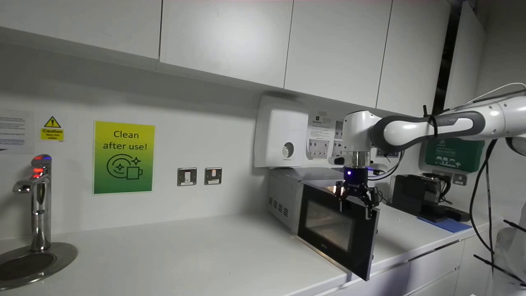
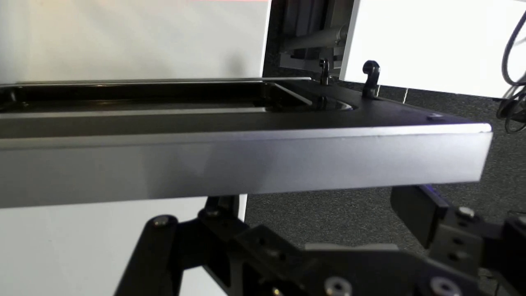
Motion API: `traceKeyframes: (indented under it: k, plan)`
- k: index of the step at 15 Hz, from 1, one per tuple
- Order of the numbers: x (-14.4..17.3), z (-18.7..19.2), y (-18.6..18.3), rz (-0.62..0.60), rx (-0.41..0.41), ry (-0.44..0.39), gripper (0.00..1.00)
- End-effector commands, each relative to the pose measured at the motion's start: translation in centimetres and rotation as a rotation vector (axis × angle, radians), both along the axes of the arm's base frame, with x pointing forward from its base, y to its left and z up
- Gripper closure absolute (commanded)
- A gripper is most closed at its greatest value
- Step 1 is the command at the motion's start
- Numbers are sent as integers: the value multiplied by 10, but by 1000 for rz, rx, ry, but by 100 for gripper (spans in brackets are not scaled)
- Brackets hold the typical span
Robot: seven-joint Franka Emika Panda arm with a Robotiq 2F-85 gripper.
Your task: Close the microwave door fully
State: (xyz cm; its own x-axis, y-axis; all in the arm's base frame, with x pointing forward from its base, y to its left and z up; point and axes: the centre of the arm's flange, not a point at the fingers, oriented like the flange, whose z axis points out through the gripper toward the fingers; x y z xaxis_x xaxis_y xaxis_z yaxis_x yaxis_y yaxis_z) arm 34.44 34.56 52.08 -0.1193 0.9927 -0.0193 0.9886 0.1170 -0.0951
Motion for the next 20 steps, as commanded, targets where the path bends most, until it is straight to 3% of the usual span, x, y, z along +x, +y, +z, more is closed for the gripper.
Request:
traceKeyframes:
  k: [1, 20]
  plan:
    - [-1, -7, -5, 38, -1, -15, 0]
    - [-9, -10, -17, 34, -31, -15, 0]
